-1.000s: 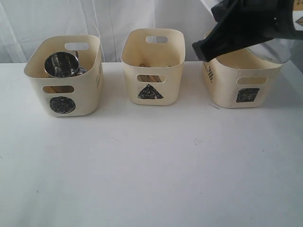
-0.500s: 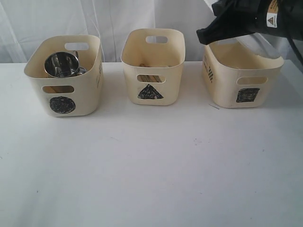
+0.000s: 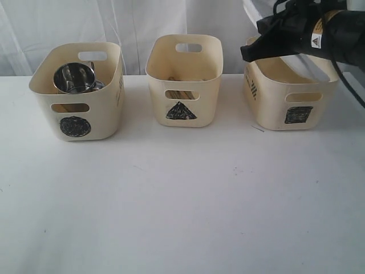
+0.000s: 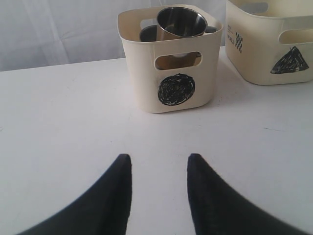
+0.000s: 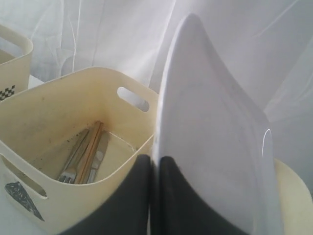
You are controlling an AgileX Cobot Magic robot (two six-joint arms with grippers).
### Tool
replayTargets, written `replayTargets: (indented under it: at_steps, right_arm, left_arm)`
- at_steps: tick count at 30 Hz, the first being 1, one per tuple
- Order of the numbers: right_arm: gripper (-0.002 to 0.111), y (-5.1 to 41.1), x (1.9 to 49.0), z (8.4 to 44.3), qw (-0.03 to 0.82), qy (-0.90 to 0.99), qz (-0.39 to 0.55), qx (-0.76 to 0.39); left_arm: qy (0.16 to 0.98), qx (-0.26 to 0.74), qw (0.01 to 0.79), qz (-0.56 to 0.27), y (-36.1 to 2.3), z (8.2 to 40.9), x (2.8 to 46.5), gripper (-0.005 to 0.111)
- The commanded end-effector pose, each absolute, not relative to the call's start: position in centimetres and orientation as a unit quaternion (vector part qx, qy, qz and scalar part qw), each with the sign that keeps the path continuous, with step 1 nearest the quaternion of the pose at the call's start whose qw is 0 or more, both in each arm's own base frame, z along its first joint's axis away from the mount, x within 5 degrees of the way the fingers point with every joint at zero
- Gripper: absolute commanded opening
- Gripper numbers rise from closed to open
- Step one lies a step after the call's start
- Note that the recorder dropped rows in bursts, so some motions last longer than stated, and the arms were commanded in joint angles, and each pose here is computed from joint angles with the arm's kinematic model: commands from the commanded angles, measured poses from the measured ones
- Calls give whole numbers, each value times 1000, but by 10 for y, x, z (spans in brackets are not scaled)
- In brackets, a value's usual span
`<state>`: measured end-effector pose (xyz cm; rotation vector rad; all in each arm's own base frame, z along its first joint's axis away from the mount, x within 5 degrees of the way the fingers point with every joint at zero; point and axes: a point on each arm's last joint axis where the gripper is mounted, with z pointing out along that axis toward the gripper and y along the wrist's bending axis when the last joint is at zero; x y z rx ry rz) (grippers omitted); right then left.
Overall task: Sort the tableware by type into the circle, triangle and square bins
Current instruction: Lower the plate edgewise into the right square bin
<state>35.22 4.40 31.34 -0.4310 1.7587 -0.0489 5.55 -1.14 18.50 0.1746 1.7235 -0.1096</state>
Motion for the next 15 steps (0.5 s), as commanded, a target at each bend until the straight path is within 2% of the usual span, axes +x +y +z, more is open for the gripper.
replayTargets:
  at_steps: [1, 15]
  right_arm:
    - [0, 42, 363, 316, 640, 744, -13, -189]
    - [0, 35, 392, 289, 624, 766, 3, -157]
  left_arm:
    - [755, 74, 649, -49, -11, 185, 55, 42]
    - [755, 74, 649, -49, -11, 185, 55, 42]
